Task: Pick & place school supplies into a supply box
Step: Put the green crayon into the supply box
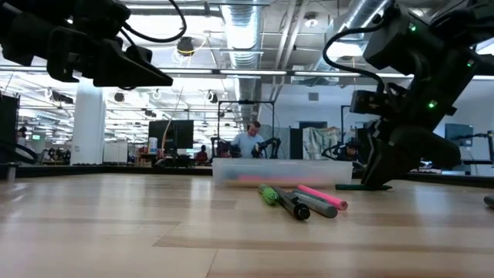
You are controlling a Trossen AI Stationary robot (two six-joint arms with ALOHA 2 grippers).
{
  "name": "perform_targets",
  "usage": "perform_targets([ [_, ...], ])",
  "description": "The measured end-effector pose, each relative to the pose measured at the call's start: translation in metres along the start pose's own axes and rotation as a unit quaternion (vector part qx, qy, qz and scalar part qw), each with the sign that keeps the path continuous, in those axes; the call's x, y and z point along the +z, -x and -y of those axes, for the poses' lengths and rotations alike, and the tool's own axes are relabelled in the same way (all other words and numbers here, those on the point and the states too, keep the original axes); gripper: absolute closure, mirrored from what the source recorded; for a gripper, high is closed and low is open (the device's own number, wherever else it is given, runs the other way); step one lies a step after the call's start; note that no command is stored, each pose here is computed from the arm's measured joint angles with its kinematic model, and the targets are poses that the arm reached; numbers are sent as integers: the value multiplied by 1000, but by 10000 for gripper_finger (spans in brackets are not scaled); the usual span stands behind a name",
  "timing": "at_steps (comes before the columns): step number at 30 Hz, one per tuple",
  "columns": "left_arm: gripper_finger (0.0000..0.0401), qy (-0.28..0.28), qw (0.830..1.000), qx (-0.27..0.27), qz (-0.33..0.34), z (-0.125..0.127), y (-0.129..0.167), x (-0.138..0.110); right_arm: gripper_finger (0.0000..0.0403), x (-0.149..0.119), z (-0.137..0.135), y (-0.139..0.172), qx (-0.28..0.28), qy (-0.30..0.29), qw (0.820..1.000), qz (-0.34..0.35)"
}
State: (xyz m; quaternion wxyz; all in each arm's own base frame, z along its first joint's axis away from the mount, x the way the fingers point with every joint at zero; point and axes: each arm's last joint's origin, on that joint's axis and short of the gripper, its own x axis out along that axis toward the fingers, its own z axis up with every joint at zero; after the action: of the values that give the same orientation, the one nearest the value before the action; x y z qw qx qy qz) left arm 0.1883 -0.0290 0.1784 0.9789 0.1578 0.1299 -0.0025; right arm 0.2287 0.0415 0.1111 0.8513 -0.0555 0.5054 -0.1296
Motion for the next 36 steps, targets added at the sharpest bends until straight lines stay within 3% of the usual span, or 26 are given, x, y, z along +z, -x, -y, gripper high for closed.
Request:
perform_targets([
  [12, 248, 1, 1000, 4, -5, 0, 0, -1, 327, 3, 22, -9, 97, -50, 993, -43],
  [24, 248, 3, 1000, 1, -15, 0, 0, -3, 394, 1, 18, -7, 112, -37, 991, -55],
  [36, 248, 9, 1000, -1, -23, 1, 0, -4, 397, -2, 4, -2, 119, -10, 992, -51],
])
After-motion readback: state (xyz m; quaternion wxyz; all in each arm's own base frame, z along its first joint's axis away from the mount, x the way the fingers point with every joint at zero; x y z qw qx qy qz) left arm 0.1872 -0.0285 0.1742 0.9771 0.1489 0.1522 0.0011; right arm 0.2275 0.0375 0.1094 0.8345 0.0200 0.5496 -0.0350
